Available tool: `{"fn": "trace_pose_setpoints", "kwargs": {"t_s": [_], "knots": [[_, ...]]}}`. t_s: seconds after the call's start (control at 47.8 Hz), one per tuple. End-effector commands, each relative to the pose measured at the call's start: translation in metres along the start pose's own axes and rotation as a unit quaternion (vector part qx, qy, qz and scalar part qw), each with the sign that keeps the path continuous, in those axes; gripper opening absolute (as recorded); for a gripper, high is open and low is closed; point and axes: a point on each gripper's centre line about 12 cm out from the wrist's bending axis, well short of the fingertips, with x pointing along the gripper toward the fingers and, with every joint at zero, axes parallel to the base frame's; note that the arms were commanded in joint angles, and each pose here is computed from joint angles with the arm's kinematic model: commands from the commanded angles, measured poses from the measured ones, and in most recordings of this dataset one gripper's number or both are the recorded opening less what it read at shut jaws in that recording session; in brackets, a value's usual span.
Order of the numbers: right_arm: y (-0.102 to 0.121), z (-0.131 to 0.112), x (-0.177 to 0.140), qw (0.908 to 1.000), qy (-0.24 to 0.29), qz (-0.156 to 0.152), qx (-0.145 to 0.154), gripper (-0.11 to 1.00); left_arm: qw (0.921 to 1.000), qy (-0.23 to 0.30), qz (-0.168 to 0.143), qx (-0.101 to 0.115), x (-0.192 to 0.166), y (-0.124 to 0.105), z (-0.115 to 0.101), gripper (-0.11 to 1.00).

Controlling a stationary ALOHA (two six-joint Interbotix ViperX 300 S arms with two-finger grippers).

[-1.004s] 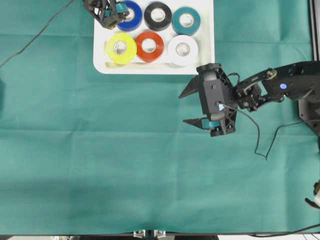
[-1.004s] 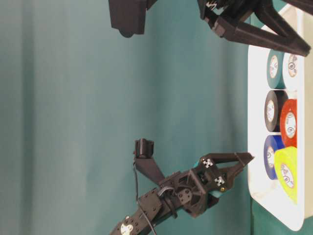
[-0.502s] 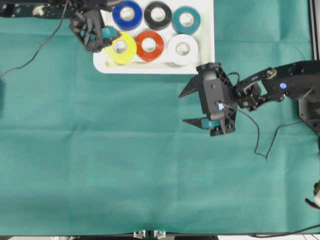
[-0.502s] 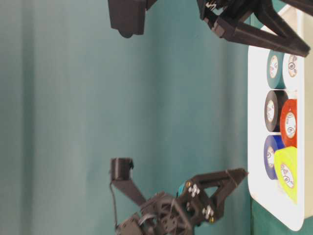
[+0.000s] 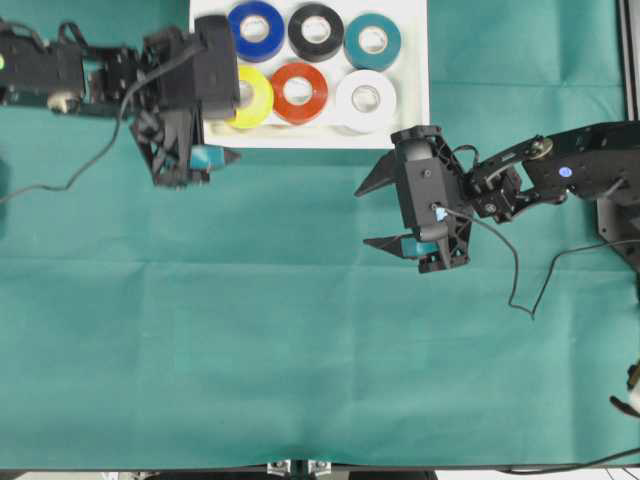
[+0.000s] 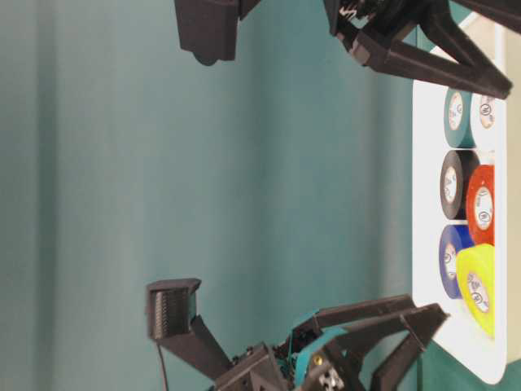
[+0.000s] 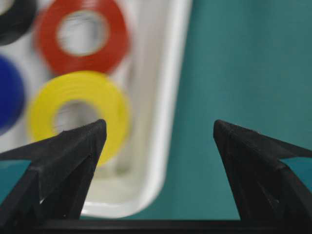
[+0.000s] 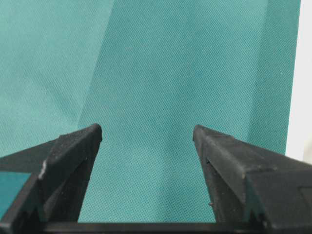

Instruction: Put the tape alternately from left to right into the white case.

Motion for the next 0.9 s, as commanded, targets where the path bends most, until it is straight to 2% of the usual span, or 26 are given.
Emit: {"fn": "trace_pose_setpoints", "kwargs": {"t_s": [0.0, 0.23, 0.376, 0.669, 0.878], "knots": [[0.002, 0.014, -0.005, 0.9997, -0.022, 0.002, -0.003, 0.83, 0.9995, -0.026, -0.013, 0.015, -0.008, -0.015, 0.011, 0.67], [0.002, 0.014, -0.005, 0.9997, -0.022, 0.002, -0.002, 0.83, 0.9974, -0.036, -0.042, 0.047, -0.008, -0.047, 0.013, 0.67], [0.001, 0.014, -0.005, 0.9998, -0.022, 0.002, 0.0, 0.83, 0.9965, -0.03, -0.052, 0.058, -0.007, -0.057, 0.008, 0.67], [0.002, 0.014, -0.005, 0.9998, -0.022, 0.002, 0.0, 0.83, 0.9965, -0.012, -0.059, 0.058, -0.005, -0.063, -0.008, 0.67], [0.002, 0.016, -0.005, 0.9997, -0.024, 0.002, 0.0, 0.83, 0.9964, -0.022, -0.059, 0.056, -0.01, -0.063, -0.007, 0.67]]}}
